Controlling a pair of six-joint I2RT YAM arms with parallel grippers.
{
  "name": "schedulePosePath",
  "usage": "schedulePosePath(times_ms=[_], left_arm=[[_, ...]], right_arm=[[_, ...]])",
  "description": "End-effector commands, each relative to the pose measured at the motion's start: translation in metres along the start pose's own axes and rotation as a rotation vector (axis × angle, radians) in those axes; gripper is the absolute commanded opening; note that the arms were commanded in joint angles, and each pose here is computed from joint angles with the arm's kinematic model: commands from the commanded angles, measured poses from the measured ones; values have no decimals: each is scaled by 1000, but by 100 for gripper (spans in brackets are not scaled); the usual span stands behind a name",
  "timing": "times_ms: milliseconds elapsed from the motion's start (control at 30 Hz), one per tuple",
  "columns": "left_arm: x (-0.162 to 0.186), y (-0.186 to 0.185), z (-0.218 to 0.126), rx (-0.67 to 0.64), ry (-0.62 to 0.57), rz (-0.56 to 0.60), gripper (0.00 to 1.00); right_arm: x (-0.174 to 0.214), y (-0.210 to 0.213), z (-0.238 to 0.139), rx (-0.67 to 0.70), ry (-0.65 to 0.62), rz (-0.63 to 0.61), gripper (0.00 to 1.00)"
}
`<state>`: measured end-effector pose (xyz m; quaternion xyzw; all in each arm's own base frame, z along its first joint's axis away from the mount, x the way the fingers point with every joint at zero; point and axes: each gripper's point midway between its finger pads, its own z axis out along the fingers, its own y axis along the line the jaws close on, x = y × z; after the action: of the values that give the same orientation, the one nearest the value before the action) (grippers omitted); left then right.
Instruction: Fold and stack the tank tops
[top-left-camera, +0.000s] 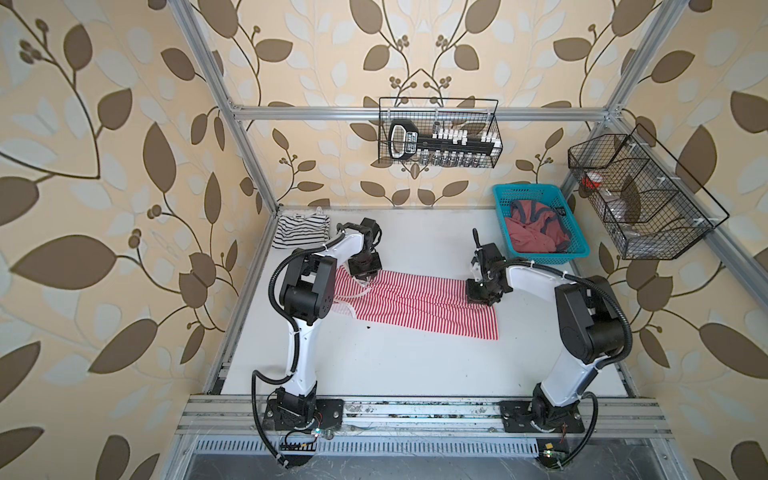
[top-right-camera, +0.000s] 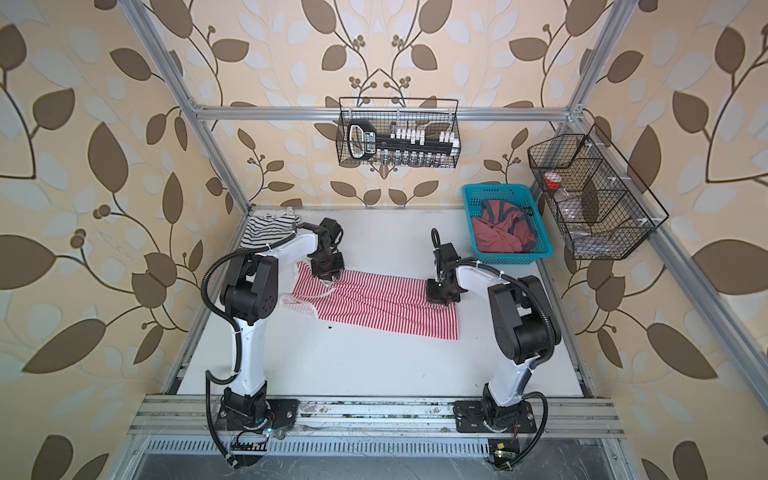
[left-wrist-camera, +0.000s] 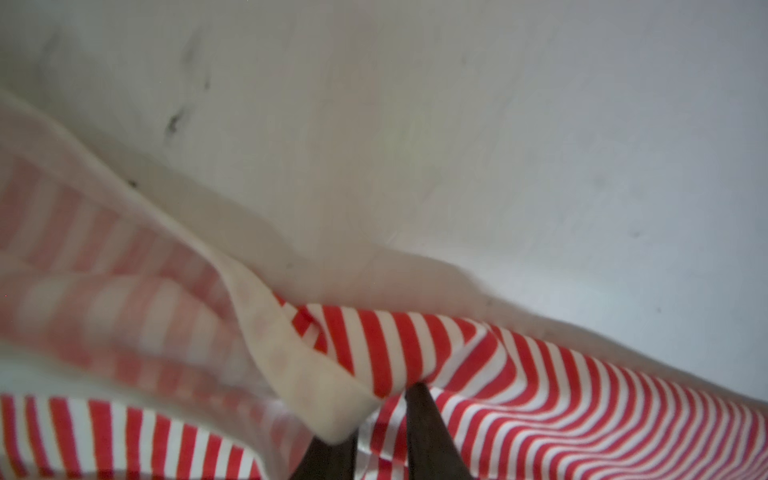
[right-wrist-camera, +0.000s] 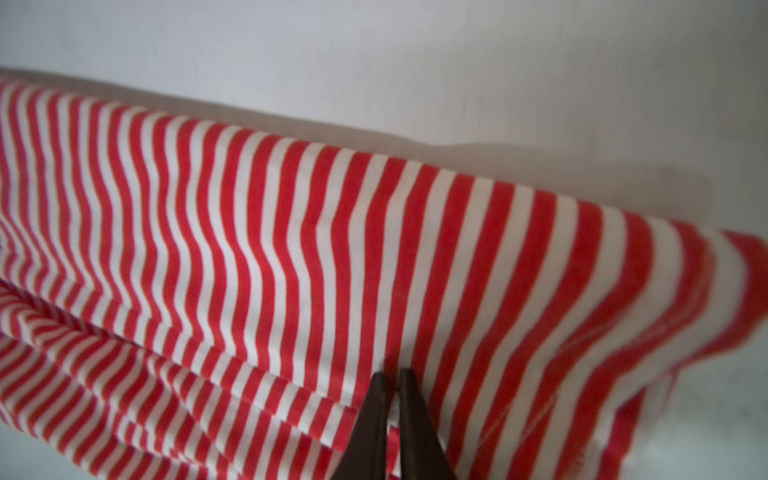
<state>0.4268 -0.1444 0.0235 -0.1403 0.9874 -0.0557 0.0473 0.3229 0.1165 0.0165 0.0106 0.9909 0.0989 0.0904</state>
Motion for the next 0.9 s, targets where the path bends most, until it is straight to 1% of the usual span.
schedulePosePath(times_ms=[0, 167, 267, 333, 367, 433, 500, 600, 700, 767, 867], left_arm=[[8, 2, 41, -91, 57, 13, 23], [-8, -26, 51, -64, 48, 49, 21], [-18, -46, 57, -25, 36, 61, 16], [-26, -65, 59, 19, 23, 71, 11], [-26, -74, 62, 38, 26, 79, 10], [-30, -90, 66, 77, 22, 88, 8], [-33, -106, 74, 132, 33, 85, 6], [-38, -131, 81, 244, 36, 75, 4], [-47, -156, 81, 358, 20, 69, 0], [-53, -174, 78, 434, 5, 70, 0], [-64, -194, 75, 524, -18, 63, 0]], right_arm=[[59, -18, 9, 94, 146, 27, 11], [99, -16, 13, 120, 205, 31, 11], [121, -8, 10, 118, 242, 23, 11], [130, 2, 2, 109, 241, 6, 14], [135, 8, -1, 94, 243, 1, 15], [147, 25, -2, 21, 260, 1, 17], [158, 40, 3, -68, 276, 39, 17], [176, 54, 12, -142, 312, 84, 16], [186, 70, 15, -168, 332, 73, 15], [189, 84, 16, -199, 339, 67, 16], [186, 102, 18, -238, 335, 64, 20]])
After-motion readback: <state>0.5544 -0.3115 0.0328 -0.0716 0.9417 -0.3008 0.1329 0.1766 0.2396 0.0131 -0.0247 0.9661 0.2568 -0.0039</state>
